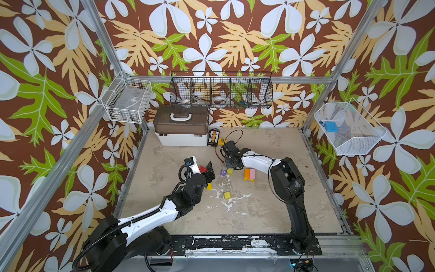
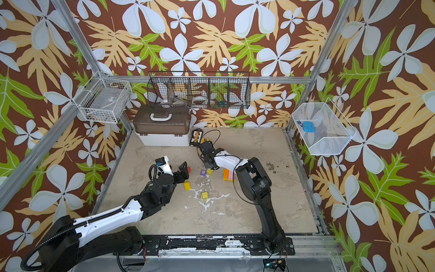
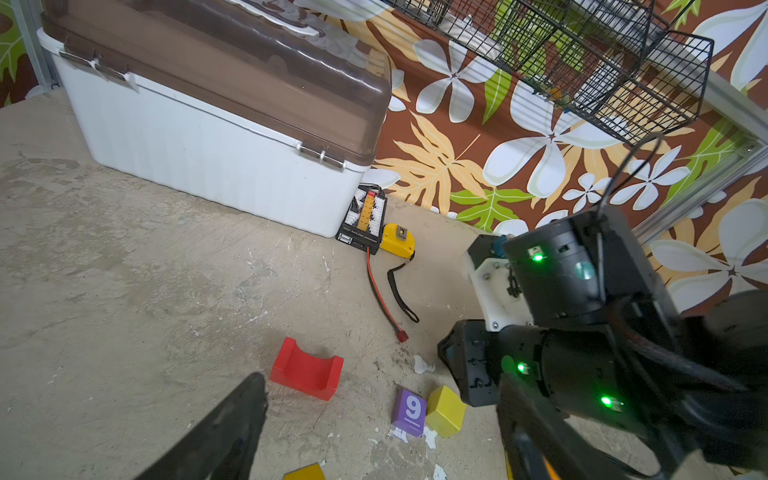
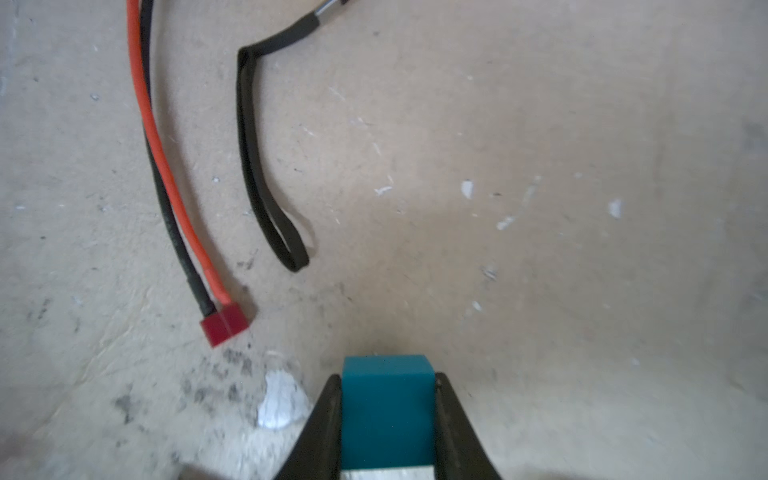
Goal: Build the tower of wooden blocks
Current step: 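Carry the teal cube with the right gripper over the orange and pink bars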
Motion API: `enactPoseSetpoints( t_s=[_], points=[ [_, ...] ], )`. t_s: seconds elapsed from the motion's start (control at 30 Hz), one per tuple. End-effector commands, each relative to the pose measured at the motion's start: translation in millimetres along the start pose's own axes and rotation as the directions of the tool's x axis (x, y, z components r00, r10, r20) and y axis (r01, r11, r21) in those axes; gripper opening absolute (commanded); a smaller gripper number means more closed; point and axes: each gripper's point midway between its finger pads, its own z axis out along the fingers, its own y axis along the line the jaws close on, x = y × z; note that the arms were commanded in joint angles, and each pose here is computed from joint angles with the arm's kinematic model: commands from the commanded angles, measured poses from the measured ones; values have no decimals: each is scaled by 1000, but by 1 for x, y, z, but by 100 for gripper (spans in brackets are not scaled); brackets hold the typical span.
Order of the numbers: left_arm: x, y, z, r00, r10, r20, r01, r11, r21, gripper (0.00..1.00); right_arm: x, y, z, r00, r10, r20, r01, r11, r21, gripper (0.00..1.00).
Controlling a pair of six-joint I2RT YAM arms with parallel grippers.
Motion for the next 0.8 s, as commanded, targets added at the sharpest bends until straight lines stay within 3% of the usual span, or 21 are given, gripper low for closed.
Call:
enactPoseSetpoints(
  t_s=[0.0, 0.17, 0.33, 0.53, 0.77],
  points=[
    [-5, -3, 2, 1000, -6, 17, 6, 1000, 5, 88, -14, -14, -27, 997, 57, 58, -59, 998, 36, 27],
    [0, -7, 4, 1000, -7, 0, 7, 1000, 19, 88, -25, -36, -84, 984, 114, 140, -119, 993, 26, 27],
    [-4, -6, 2, 1000, -9, 7, 8, 1000, 14, 88, 1, -82, -119, 964, 194, 182, -210, 975, 72, 24],
    [-7, -5, 0, 1000, -20, 15, 20, 1000, 21, 88, 50, -116, -125, 923, 329, 200, -343, 938, 42, 23],
    [-9, -6, -1, 1000, -17, 14, 16, 1000, 17, 89, 66, -105, -115, 912, 370, 176, -370, 929, -35, 20]
  ],
)
